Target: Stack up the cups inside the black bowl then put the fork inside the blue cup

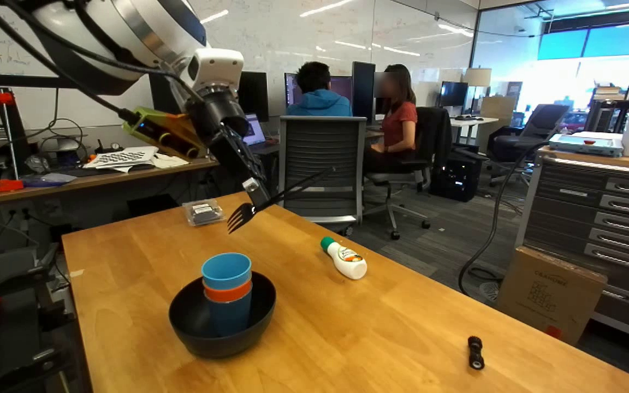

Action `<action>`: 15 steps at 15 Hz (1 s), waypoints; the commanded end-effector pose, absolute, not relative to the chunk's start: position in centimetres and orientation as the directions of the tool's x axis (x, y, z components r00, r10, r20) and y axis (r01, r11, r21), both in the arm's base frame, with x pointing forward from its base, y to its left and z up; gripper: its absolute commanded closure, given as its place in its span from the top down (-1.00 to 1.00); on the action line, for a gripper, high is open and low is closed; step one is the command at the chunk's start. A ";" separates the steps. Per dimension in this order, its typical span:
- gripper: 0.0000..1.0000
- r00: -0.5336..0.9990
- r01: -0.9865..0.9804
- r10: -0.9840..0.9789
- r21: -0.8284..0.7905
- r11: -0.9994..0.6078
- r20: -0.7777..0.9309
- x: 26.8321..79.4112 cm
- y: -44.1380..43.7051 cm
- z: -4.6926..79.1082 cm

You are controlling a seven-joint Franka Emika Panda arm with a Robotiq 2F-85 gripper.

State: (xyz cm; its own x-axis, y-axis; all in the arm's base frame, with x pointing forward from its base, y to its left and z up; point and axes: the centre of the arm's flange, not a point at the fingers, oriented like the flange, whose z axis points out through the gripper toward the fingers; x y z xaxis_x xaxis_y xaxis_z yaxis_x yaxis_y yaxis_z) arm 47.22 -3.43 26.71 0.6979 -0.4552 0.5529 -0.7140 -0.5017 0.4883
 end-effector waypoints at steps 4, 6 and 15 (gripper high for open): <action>-0.92 0.705 -0.687 -0.325 0.491 -0.536 0.630 42.7 -1.2 22.4; -0.92 0.690 -0.691 -0.312 0.467 -0.552 0.653 42.2 -0.5 21.7; -0.92 0.623 -0.713 -0.380 0.297 -0.635 0.684 42.7 1.4 20.2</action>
State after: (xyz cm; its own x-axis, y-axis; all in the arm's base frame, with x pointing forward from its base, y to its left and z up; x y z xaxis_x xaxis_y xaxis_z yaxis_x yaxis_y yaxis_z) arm 42.32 1.67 20.94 0.6569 -0.3746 0.6544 -0.7020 -0.6205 0.3495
